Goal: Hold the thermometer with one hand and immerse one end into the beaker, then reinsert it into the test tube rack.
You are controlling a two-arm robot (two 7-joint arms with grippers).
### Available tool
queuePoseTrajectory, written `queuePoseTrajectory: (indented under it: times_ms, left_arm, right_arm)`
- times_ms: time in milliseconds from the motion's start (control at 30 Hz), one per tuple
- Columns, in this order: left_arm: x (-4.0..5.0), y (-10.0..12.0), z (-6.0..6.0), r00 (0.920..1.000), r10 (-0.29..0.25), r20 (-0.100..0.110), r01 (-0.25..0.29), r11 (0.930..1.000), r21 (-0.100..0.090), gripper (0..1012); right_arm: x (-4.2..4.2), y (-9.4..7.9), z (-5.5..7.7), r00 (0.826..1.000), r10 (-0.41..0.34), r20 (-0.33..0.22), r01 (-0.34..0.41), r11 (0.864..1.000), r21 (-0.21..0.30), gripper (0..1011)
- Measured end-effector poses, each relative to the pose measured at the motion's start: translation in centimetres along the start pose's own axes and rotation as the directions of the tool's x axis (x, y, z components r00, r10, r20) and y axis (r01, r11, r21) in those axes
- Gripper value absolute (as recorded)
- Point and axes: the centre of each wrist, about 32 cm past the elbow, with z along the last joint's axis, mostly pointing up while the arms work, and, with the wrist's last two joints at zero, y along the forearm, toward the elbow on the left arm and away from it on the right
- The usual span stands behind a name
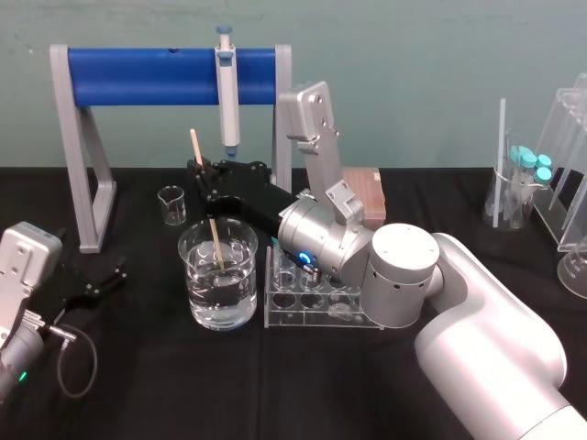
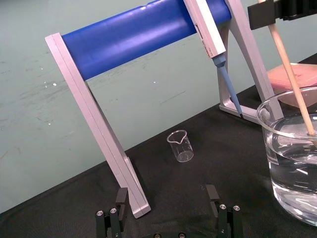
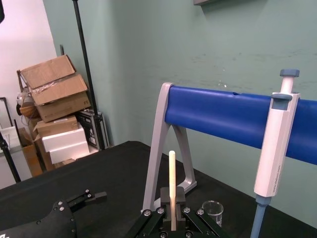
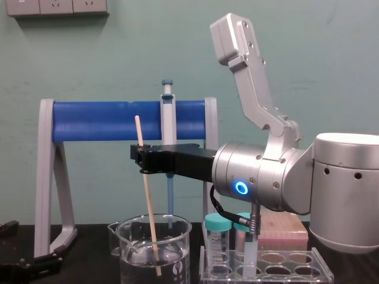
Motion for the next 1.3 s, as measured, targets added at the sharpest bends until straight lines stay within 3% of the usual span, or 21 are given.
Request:
queuePoseTrajectory:
  times_ms: [1300]
  left_arm:
    - [0.0,0.0,0.0,1.0,0.0,0.0,0.0,1.0,0.0,1004]
  right_arm:
    - [-0.01,0.02,0.04,1.0,0.0,0.002,0.0,1.0,0.006,54]
